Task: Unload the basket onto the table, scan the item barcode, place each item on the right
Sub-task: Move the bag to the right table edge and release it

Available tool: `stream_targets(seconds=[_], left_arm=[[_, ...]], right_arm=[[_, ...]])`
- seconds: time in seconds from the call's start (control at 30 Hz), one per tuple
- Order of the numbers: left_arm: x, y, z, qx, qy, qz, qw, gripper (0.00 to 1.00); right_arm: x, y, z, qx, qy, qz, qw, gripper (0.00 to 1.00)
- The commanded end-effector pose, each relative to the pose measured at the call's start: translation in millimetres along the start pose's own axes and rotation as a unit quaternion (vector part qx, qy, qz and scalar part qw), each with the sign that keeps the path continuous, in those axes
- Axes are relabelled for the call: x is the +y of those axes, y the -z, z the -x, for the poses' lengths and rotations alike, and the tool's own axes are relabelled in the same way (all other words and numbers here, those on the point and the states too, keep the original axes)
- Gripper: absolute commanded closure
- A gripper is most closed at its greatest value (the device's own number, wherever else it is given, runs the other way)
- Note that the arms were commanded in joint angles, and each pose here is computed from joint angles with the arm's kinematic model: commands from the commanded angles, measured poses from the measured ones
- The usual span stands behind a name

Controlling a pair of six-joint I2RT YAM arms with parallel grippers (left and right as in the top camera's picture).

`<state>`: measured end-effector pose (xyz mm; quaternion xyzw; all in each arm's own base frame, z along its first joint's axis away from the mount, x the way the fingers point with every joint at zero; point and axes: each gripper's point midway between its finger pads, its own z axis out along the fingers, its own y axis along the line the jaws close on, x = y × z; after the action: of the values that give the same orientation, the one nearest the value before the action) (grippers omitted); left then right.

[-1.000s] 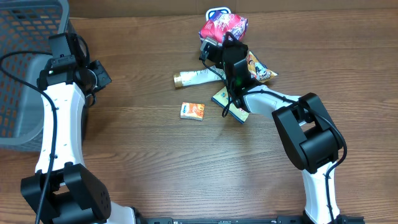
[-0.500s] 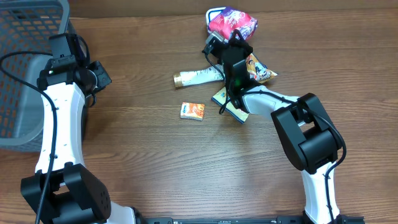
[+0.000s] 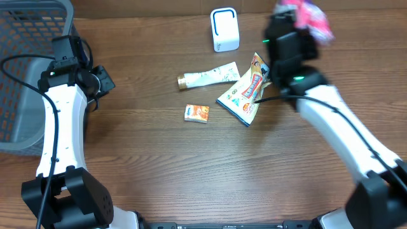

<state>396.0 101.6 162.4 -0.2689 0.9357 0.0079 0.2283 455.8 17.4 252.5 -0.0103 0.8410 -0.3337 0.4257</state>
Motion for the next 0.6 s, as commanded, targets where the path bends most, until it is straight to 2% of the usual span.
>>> stream_targets(seconds=[0.0, 0.13, 0.3, 0.4, 0.57], left_arm=[[-25, 16, 5, -0.019, -0.029, -0.034, 0.999, 0.95], [-46, 17, -2, -0.015, -0.05, -0.054, 0.997, 0.95], [-66, 19, -13, -0.008, -0.074, -0.065, 0.995, 0.94], [-68, 19, -14, -0.008, -0.07, -0.067, 0.995, 0.91], [-66, 19, -19, 0.003, -0.071, -0.062, 0.996, 0.91]], right_arm=[[-78, -31, -55, 0.09, -0.159, -0.087, 0.979, 0.96], [-116, -67, -112, 0.176, -0.208, -0.063, 0.96, 0.96], [-165, -110, -181, 0.237, -0.332, -0.008, 0.913, 0.96], [-156, -128, -218, 0.272, -0.414, 0.067, 0.866, 0.96], [-111, -140, -229, 0.298, -0.461, 0.201, 0.812, 0.96]])
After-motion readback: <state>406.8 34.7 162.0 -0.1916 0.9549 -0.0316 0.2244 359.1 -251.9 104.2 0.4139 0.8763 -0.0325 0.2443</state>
